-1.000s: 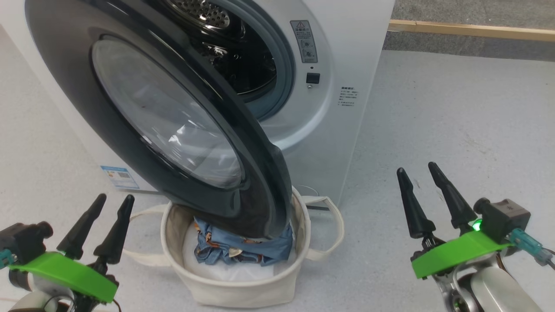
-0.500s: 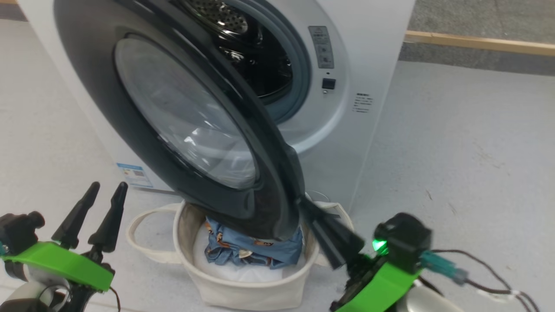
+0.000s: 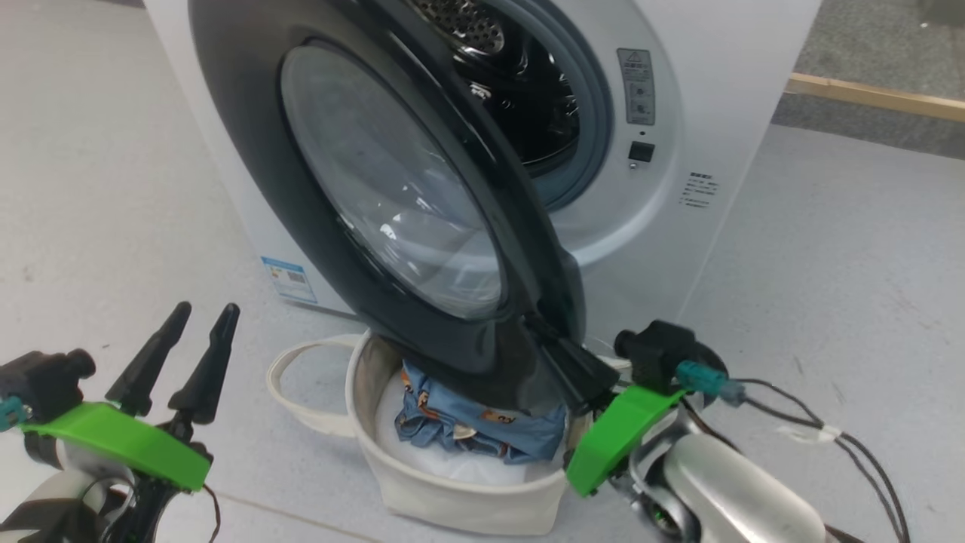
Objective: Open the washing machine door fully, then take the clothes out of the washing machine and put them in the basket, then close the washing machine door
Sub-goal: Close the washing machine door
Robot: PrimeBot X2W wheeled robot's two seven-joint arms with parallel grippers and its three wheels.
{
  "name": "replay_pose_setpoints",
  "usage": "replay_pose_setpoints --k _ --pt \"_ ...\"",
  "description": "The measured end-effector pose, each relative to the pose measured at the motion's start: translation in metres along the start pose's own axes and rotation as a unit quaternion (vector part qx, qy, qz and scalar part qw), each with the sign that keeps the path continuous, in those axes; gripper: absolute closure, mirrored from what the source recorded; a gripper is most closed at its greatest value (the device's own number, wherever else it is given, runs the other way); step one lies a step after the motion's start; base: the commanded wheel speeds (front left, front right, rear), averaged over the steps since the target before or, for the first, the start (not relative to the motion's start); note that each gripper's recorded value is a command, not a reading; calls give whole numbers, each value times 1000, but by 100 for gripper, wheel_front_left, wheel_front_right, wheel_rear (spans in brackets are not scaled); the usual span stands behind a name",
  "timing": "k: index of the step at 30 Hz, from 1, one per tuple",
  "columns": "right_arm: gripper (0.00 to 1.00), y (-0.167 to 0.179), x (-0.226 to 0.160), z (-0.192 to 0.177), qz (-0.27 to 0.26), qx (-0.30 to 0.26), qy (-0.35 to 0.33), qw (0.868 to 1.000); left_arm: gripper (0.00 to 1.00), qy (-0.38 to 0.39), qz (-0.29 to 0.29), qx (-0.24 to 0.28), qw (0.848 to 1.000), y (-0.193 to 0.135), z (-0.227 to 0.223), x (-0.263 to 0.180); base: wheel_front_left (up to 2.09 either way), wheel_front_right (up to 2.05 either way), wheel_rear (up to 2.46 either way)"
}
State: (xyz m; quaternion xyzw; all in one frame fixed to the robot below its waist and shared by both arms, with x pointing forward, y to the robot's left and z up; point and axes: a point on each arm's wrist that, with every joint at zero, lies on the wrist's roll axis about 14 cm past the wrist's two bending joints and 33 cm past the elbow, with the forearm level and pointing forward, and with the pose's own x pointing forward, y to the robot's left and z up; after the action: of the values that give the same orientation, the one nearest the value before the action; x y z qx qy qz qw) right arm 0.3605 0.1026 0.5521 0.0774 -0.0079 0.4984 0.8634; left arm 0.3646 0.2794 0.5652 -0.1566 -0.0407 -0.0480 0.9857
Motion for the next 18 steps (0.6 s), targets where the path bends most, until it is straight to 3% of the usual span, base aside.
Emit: replay_pose_setpoints --k 18 --pt "100 -137 13 11 -157 -11 -38 987 0 33 28 6 999 24 -16 15 0 0 0"
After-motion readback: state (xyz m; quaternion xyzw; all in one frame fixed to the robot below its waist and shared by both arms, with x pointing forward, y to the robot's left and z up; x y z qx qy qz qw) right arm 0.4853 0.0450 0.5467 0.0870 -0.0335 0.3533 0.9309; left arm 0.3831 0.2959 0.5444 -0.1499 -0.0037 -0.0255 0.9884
